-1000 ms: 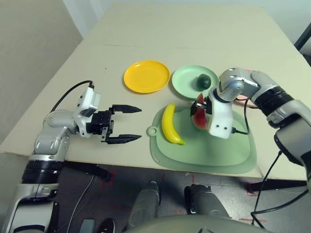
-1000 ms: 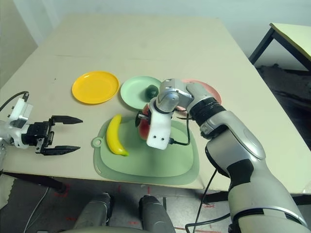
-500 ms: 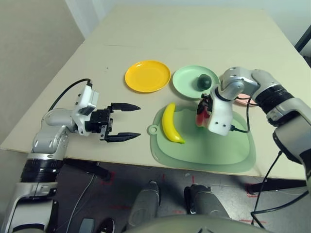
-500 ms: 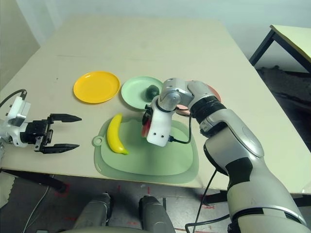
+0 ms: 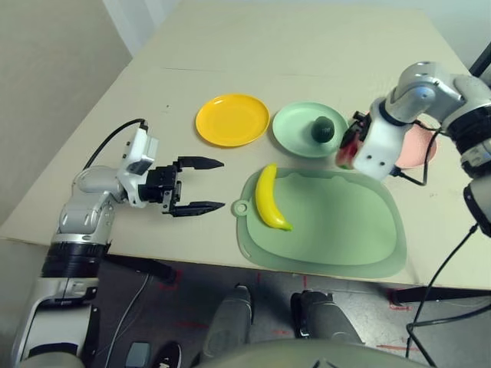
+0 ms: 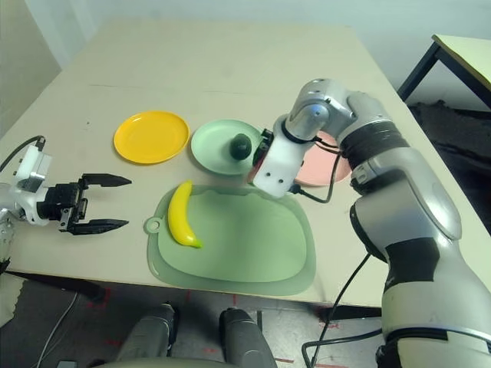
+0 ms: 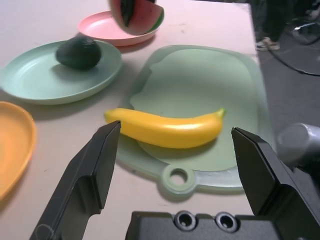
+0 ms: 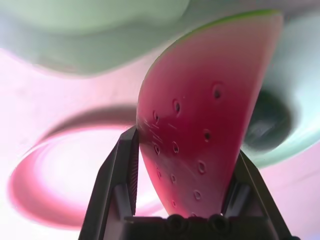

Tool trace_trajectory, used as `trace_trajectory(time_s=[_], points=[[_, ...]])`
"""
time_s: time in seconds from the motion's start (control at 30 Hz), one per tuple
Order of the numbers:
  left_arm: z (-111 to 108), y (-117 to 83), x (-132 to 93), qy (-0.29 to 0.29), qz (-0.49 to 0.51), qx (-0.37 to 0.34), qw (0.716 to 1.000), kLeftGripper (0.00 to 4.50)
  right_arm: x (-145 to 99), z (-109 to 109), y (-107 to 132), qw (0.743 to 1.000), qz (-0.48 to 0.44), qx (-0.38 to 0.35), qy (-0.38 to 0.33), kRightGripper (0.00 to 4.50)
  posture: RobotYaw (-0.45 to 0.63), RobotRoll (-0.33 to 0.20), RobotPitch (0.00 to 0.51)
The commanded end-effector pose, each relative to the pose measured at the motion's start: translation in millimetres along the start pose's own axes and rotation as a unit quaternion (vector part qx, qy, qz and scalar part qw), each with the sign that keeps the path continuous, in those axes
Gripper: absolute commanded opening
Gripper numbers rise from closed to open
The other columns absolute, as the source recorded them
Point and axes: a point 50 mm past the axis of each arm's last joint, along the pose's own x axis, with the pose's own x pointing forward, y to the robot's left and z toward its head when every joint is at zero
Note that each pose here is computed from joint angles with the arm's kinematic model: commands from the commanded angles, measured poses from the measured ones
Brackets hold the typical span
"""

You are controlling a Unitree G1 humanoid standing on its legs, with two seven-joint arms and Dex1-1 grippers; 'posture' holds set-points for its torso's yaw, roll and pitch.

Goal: Place the fruits into color-matched plates.

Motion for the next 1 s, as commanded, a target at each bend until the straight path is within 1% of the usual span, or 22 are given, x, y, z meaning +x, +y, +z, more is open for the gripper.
trace_trajectory(time_s=[0.03,0.17,0.33,0.43,0.57,0.63,0.7,0.8,0.93,1.0], points=[[-2.2,3.4,2.9,0.005,0.022,0.007,1.000,4.50,10.7,-11.6,13.6,0.998,0.020,0.031,0.043,2.10,0.02,0.000,0.125],[-2.1,1.0,2.8,0.007,0.028,0.009,1.000,4.50,24.5,-21.5,28.5,0.994,0.031,0.055,0.089,2.10,0.03,0.000,0.136],[-2.1,-3.5,1.4,0.010,0.027,0.007,1.000,4.50,33.2,-29.4,38.4,0.989,0.025,0.067,0.132,2.10,0.04,0.000,0.143],[-1.7,-4.5,2.0,0.008,0.024,0.004,1.000,4.50,36.1,-34.8,45.0,0.984,0.022,0.081,0.160,2.10,0.04,0.000,0.146],[-1.2,-4.8,3.4,0.009,0.021,0.004,1.000,4.50,35.2,-39.5,47.3,0.979,0.010,0.085,0.183,2.10,0.03,0.000,0.145],[-0.8,-4.0,4.4,0.009,0.020,0.004,1.000,4.50,31.6,-42.2,48.6,0.978,0.004,0.092,0.189,2.83,0.03,0.000,0.143],[-0.4,-2.6,5.2,0.008,0.020,0.005,1.000,4.50,26.8,-44.9,49.9,0.976,-0.001,0.101,0.193,3.37,0.02,0.000,0.141],[-0.6,-0.3,6.2,0.008,0.020,0.006,1.000,4.50,17.5,-49.3,50.9,0.973,-0.015,0.117,0.198,4.47,0.02,0.000,0.140],[-0.9,3.2,8.4,0.007,0.019,0.007,1.000,4.50,0.8,-55.8,51.0,0.967,-0.059,0.154,0.197,4.47,0.00,0.000,0.137],[-0.8,4.5,9.1,0.006,0.019,0.008,1.000,4.50,-9.8,-58.2,50.6,0.962,-0.091,0.183,0.183,4.47,-0.01,0.000,0.137]])
